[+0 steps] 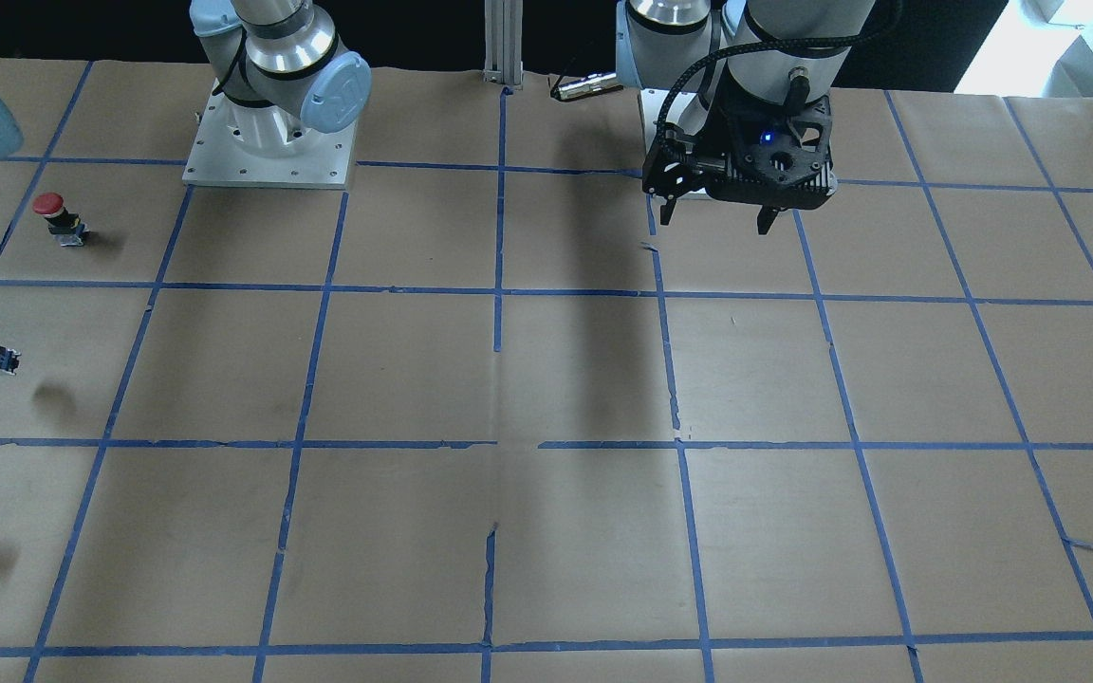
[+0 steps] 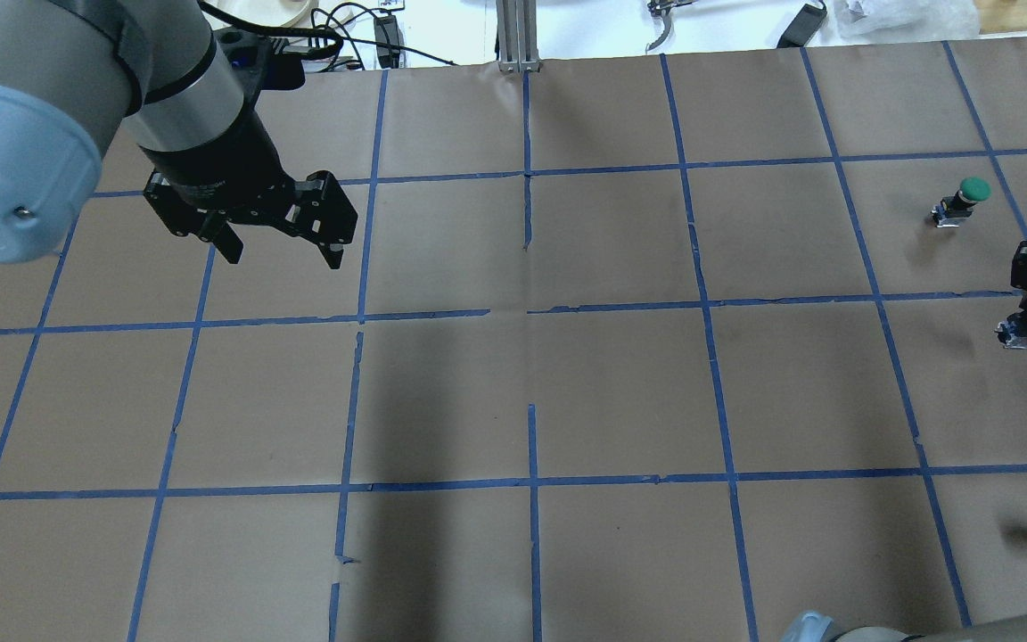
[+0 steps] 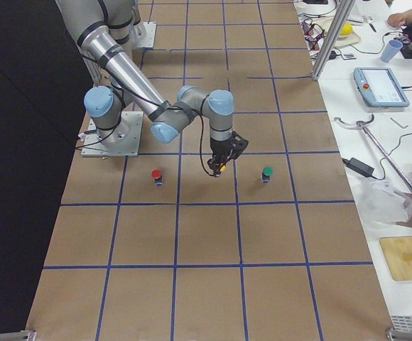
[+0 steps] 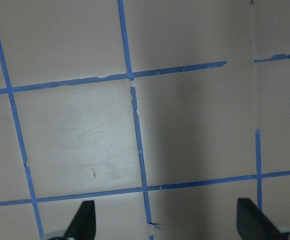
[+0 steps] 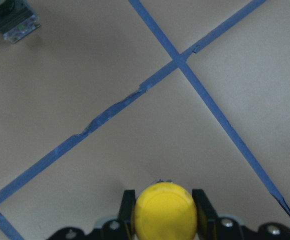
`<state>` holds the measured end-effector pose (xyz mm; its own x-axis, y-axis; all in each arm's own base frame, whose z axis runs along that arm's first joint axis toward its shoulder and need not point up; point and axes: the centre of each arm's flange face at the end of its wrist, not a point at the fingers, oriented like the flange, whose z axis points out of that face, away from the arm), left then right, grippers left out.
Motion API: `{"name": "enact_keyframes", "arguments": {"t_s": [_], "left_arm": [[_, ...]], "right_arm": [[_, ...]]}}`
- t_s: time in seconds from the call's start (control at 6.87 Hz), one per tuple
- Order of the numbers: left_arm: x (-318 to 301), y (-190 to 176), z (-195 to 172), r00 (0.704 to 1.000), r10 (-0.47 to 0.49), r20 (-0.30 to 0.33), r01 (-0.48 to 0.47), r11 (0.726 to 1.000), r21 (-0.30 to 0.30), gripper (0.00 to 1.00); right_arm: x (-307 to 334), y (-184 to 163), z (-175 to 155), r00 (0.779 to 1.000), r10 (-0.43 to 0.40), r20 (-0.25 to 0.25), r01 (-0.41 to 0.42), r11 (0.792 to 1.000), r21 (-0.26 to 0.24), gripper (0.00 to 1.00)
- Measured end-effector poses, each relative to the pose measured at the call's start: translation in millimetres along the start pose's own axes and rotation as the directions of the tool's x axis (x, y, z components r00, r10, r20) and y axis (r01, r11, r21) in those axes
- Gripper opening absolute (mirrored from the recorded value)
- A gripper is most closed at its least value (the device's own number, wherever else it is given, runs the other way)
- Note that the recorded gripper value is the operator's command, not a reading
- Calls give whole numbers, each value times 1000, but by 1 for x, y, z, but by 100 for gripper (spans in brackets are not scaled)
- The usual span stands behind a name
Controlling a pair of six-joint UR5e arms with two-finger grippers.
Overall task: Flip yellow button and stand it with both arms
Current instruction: 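Lower the button upright onto the table with the right gripper, then open the right gripper and raise it away from the standing button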
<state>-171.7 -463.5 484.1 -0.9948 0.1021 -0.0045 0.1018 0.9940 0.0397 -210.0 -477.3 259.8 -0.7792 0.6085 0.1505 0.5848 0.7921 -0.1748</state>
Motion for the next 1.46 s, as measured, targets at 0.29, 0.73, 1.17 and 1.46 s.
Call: {"name": "enact_keyframes", "arguments": {"t_s": [0.29,0.73,1.17,1.46], "left_arm": [[0,2,0,1000,0,0,0,1000,1,100],[-1,3,-1,1000,-1,3,1,1000,2,100],[-1,5,-5,1000,-4,-7,4,1000,10,100],[-5,8,-5,1000,-11,-6,11,1000,16,100]], "right_arm": [[-5,14,20,999,48,-3,-48,998,47,28],[-4,22,28,998,50,-27,-48,997,67,99],[-4,23,27,999,38,-24,-37,997,70,100],[-7,25,14,1000,-12,-8,12,998,56,100]]}}
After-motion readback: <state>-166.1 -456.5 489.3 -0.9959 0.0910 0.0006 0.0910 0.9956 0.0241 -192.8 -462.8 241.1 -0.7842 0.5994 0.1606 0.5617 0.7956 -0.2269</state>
